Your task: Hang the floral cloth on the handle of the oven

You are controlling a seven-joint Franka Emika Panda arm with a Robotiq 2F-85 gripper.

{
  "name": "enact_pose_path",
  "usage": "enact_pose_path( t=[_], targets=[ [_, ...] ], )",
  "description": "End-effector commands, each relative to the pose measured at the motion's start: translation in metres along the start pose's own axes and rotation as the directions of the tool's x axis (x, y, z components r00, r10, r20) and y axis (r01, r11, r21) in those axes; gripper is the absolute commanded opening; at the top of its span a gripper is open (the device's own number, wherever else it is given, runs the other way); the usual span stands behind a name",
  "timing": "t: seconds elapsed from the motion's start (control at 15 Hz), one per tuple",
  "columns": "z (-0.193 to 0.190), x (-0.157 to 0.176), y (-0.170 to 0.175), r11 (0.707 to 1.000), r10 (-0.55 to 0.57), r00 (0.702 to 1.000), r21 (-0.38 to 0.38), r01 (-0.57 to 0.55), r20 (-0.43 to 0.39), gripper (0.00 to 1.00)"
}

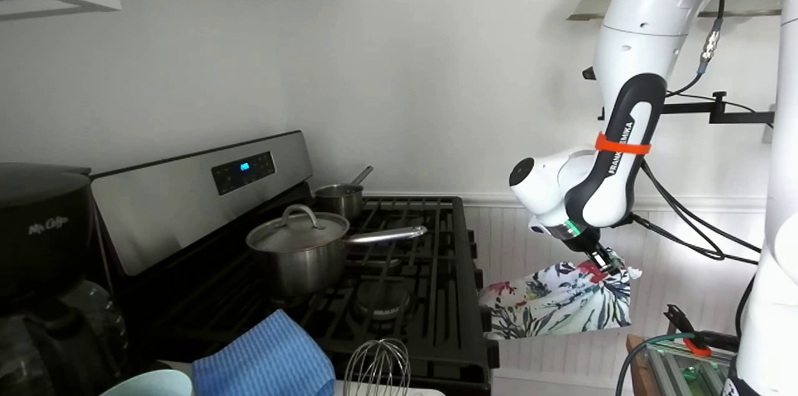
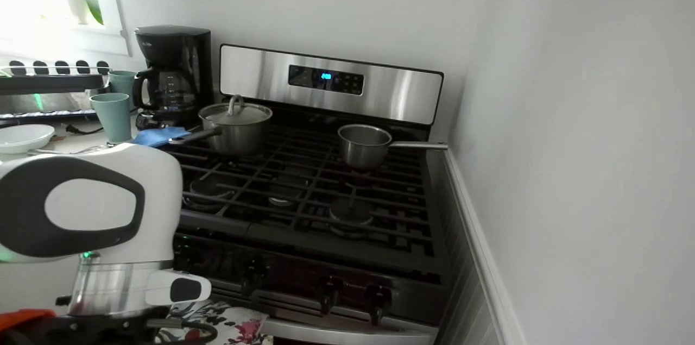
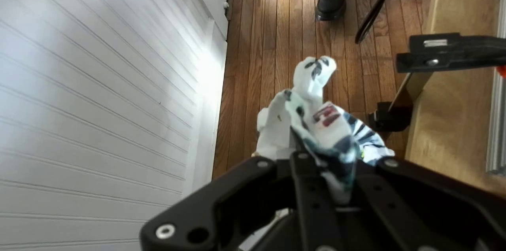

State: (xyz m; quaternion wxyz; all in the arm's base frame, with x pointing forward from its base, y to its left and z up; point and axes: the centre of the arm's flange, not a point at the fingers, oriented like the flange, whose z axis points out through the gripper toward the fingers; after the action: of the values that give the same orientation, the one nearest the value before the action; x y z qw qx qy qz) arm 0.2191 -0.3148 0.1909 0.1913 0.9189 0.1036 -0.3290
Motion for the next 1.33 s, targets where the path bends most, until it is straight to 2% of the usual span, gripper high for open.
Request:
enact_pose_path(
  t=[0.0,0.07,0.13,0.47,0.87,1.13,1.27],
  targets=[
    [0.013,0.002,-0.001,0.999,-0.02,0.998,-0.039,0.022,0.051,0.01],
    [0.014,0.003,-0.001,0.999,-0.022,0.998,-0.042,0.024,0.053,0.01],
    [0.016,0.005,-0.002,0.999,-0.008,0.999,-0.041,0.01,0.051,0.27],
    [0.016,0.006,-0.002,0.999,0.018,0.999,-0.028,-0.016,0.051,0.58],
    [-0.003,0.009,0.006,0.989,0.13,0.986,0.082,-0.122,-0.102,1.0],
    [-0.022,0.01,0.008,0.952,0.262,0.942,0.218,-0.215,-0.212,1.0],
    [-0.03,0.008,0.011,0.936,0.306,0.918,0.256,-0.242,-0.252,1.0]
  ],
)
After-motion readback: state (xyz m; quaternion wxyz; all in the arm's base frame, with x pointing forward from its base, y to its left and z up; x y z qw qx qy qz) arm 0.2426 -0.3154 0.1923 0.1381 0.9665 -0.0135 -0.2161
